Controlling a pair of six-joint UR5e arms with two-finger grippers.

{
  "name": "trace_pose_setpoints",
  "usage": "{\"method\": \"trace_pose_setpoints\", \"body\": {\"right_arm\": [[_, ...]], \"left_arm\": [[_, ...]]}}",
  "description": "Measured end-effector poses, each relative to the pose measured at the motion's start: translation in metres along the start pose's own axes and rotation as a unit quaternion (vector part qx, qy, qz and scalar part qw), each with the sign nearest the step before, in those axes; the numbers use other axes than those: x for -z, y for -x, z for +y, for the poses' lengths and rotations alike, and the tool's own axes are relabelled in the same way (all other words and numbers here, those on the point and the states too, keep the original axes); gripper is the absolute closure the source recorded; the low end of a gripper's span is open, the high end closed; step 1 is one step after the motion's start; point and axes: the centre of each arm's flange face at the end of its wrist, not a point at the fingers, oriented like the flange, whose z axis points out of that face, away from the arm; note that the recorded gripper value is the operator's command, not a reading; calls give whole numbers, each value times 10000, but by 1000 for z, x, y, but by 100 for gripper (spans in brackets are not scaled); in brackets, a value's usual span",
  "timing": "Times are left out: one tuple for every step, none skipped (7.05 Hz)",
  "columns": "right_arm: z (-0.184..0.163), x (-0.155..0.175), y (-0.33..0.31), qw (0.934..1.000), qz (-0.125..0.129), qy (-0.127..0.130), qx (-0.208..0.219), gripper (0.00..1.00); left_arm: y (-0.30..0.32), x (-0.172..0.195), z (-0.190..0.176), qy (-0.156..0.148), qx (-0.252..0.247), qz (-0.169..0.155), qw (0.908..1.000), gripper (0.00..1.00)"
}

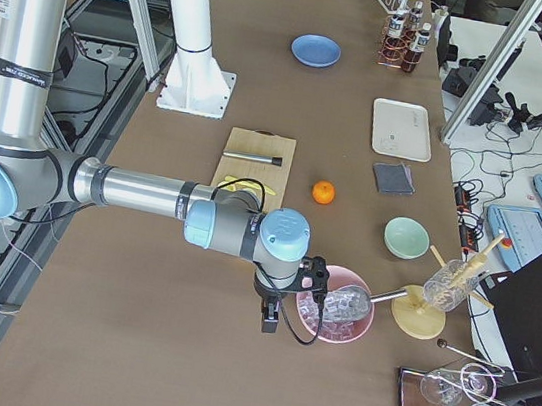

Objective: Pick orange to plate

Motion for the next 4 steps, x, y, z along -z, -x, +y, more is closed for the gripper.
{"method": "trace_pose_setpoints", "body": {"right_arm": [[0,0,0,10000,0,0,0,0],[0,0,0,10000,-1,-1,7,0],[0,0,0,10000,-5,-2,11,0],[0,0,0,10000,-6,-4,11,0]], "left_arm": [[1,-1,2,5,5,2,10000,2],[1,-2,4,3,0,1,10000,2],[1,-2,6,-13,-22,-5,10000,2],[0,-2,5,-36,-50,-13,10000,2]]}}
